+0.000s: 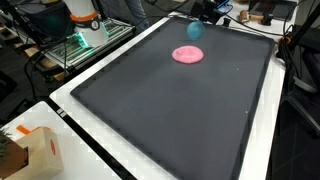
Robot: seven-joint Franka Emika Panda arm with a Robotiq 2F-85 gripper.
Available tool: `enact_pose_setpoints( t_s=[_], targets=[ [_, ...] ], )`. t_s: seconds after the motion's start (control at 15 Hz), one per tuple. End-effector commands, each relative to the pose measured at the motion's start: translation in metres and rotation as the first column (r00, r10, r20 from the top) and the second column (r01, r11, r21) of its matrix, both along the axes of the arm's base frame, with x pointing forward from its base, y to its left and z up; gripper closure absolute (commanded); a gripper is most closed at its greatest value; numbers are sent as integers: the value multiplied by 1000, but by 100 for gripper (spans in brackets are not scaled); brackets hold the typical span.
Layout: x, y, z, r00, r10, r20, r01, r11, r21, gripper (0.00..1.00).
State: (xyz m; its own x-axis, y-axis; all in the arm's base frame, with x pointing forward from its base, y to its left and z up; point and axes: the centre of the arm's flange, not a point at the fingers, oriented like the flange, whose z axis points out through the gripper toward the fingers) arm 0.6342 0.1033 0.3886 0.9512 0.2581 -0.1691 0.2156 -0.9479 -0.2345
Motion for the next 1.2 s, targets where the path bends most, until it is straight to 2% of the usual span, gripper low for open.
enact_pose_setpoints(
  t_s=[0.0, 0.2, 0.4, 0.67, 1.13],
  targets=[
    [2, -15, -10, 996, 75, 38, -81, 980, 181, 75],
    [3, -23, -22, 991, 120, 57, -132, 936, 325, 75],
    [2, -30, -34, 990, 121, 71, -140, 889, 435, 75],
    [0, -39, -50, 992, 115, 60, -129, 851, 509, 75],
    [-9, -48, -67, 991, 132, -37, -85, 806, 586, 75]
  ],
)
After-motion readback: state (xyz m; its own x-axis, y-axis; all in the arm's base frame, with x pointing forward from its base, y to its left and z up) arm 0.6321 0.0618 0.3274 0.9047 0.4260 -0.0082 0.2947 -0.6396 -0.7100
